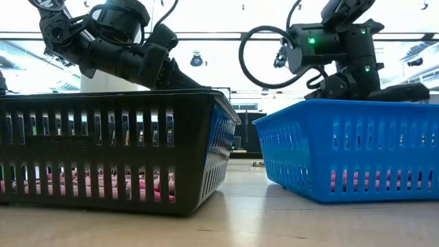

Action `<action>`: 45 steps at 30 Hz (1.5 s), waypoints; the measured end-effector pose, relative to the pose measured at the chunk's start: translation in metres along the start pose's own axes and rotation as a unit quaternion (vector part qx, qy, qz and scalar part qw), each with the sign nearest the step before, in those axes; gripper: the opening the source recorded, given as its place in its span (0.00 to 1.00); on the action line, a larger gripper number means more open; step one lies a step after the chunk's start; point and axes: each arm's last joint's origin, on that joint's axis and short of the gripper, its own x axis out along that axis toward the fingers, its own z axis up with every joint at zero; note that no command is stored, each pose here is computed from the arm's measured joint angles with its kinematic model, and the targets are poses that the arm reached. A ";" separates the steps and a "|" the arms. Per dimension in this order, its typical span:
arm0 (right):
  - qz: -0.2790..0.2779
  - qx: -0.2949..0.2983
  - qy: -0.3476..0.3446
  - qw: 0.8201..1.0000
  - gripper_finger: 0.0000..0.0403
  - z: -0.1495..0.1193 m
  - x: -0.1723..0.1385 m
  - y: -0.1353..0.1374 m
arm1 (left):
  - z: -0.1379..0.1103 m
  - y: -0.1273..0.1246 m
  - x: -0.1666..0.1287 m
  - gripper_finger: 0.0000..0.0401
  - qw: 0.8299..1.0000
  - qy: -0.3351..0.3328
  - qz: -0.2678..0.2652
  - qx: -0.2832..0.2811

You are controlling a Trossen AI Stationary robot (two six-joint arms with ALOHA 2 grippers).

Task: Sort crayons
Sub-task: Put the black crayon into the right blue bin

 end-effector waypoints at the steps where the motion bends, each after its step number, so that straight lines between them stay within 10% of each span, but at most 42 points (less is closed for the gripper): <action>1: 0.000 0.000 0.000 1.000 0.26 0.000 0.001 0.000 | 0.000 0.000 0.000 0.59 1.000 0.000 0.000 0.000; 21: -0.020 -0.048 0.003 0.999 0.30 -0.014 0.025 -0.005 | 0.000 0.000 0.000 0.59 1.000 0.001 0.000 0.002; 45: 0.004 -0.062 -0.003 0.998 0.10 0.000 0.004 -0.001 | 0.000 0.000 0.000 0.59 1.000 0.001 0.000 0.002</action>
